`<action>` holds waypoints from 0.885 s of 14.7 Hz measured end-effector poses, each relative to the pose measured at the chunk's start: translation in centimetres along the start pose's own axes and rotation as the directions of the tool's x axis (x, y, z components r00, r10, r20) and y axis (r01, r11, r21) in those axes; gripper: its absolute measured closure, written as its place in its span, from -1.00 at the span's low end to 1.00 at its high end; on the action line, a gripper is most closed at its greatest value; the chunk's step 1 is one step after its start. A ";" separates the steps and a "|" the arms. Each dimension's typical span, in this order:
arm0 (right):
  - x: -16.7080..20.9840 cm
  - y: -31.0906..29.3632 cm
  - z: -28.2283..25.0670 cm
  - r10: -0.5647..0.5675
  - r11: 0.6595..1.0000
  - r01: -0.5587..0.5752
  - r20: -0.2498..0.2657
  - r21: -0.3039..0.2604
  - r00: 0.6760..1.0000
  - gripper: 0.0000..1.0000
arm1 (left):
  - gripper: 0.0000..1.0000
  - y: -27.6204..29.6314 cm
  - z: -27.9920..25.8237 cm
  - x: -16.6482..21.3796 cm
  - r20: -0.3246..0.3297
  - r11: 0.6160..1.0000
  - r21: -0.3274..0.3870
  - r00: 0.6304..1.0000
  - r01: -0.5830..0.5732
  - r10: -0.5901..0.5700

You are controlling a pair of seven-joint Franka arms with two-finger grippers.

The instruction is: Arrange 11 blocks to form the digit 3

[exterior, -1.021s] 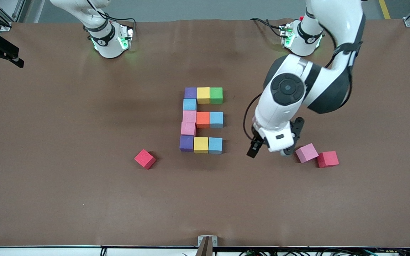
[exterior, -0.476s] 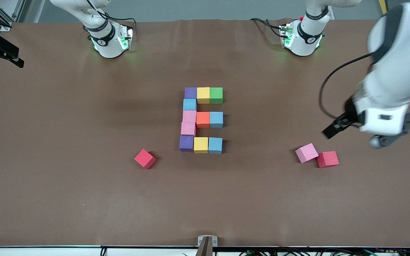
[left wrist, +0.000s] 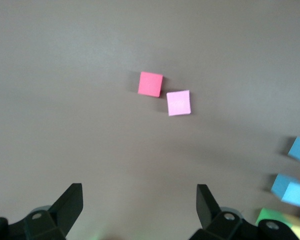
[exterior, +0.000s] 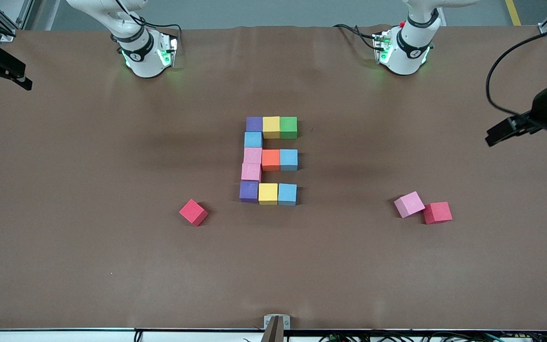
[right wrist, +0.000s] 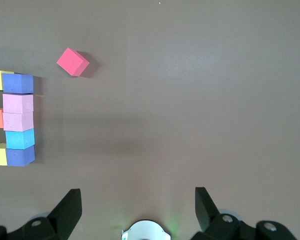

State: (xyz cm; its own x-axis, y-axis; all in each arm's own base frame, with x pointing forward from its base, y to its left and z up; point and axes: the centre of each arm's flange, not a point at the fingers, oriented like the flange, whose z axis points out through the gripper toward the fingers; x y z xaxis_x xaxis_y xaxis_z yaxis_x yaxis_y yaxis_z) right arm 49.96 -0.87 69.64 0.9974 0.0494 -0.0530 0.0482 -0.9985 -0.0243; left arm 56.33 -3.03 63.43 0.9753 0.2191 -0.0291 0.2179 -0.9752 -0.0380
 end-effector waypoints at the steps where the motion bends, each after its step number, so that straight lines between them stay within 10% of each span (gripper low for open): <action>1: 0.0 0.0 0.0 0.000 1.000 0.000 0.001 0.000 1.000 -1.00 | -1.00 -1.1 -0.1 -1.0 0.007 1.000 -0.003 1.000 -0.027 0.027; 13: -0.2 0.5 0.2 0.011 1.000 -0.011 0.020 0.002 1.000 -1.00 | -1.00 1.2 0.1 -6.4 -0.002 0.991 -0.006 0.991 -0.132 0.132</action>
State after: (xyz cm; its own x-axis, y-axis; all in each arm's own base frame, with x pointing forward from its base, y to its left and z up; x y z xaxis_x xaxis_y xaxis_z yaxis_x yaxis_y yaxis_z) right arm 49.74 -1.42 69.42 0.9966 0.0390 -0.0732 0.0372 -0.9990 -0.0254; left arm 50.34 -5.65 63.52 0.9956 0.0881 -0.0321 0.0872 -0.9958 -0.0280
